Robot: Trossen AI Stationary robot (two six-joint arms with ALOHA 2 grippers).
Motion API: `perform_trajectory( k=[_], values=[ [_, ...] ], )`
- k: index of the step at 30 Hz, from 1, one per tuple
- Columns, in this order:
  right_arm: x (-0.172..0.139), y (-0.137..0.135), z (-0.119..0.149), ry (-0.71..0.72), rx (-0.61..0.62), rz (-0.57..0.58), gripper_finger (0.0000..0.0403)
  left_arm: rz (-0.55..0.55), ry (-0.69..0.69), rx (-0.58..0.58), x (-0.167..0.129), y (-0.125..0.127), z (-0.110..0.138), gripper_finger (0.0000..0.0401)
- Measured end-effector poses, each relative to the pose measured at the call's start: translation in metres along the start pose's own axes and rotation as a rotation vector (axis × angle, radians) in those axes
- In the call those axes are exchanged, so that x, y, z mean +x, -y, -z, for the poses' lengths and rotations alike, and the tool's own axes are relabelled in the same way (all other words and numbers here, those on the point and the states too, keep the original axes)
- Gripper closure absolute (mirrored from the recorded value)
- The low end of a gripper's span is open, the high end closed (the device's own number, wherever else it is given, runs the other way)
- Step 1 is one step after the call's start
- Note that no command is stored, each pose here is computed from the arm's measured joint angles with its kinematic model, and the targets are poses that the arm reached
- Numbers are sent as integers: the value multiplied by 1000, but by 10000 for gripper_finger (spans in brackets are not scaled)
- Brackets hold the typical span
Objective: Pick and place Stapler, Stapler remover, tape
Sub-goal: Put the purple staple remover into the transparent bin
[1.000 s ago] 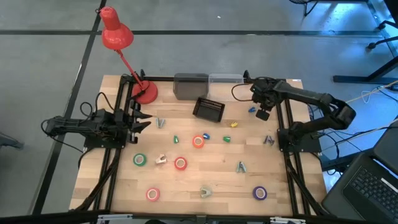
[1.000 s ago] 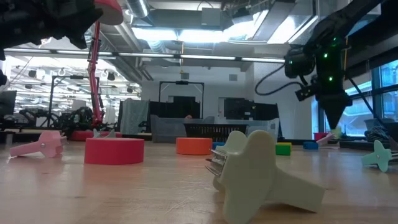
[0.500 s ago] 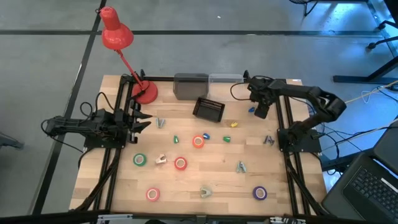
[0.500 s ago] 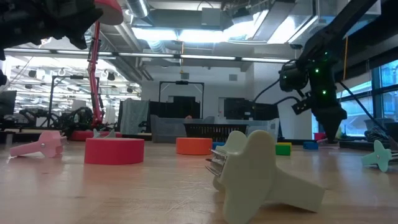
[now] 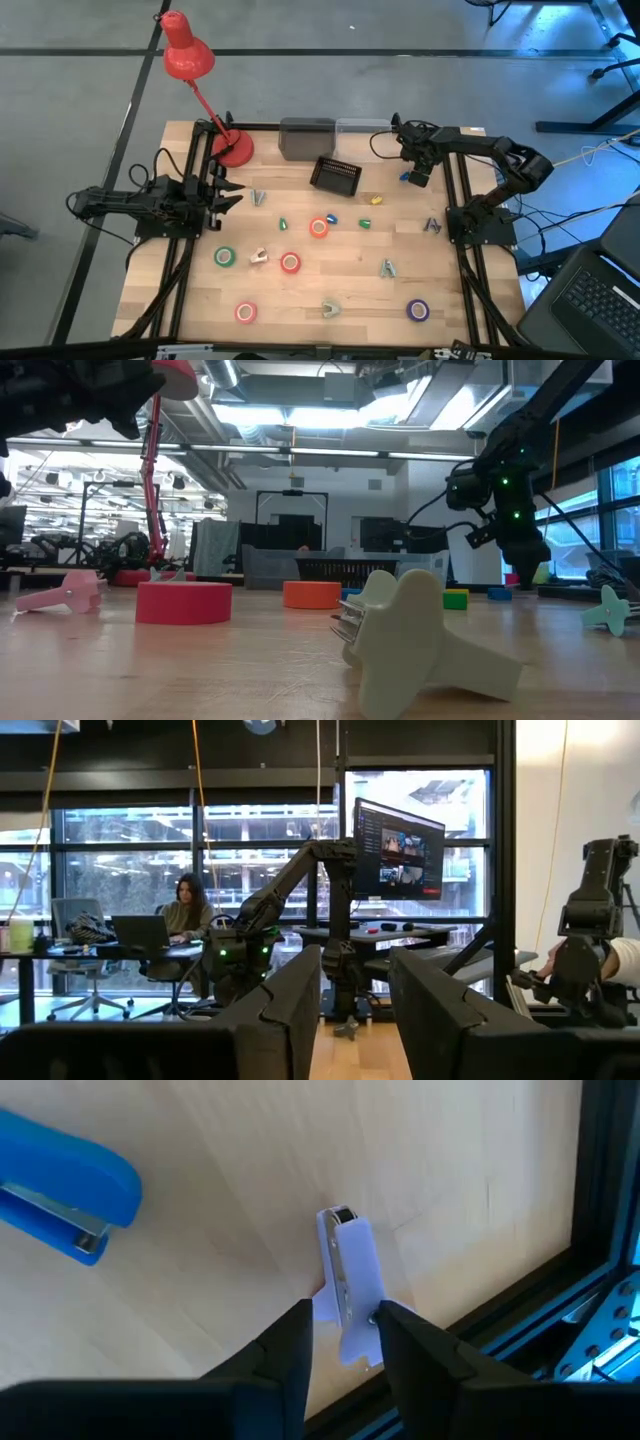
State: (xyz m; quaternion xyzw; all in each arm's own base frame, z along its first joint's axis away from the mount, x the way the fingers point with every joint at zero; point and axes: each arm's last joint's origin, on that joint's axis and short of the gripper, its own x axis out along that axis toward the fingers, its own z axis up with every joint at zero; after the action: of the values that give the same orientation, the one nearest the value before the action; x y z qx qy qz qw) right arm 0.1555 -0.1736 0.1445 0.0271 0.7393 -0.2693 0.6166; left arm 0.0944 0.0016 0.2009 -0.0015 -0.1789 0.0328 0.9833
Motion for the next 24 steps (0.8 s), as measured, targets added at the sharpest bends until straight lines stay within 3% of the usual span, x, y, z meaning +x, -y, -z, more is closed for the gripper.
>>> perform_trajectory(
  k=[5, 12, 24],
  values=[
    [-11, -3, 2, -56, 35, -82, 289, 0, 0, 2, 0, 0, 0, 287],
    [-20, 0, -5, -25, 43, -74, 289, 0, 0, -8, 0, 0, 0, 287],
    [-18, -1, -5, -12, -78, -79, 289, 0, 0, -15, 0, 0, 0, 287]
  ],
)
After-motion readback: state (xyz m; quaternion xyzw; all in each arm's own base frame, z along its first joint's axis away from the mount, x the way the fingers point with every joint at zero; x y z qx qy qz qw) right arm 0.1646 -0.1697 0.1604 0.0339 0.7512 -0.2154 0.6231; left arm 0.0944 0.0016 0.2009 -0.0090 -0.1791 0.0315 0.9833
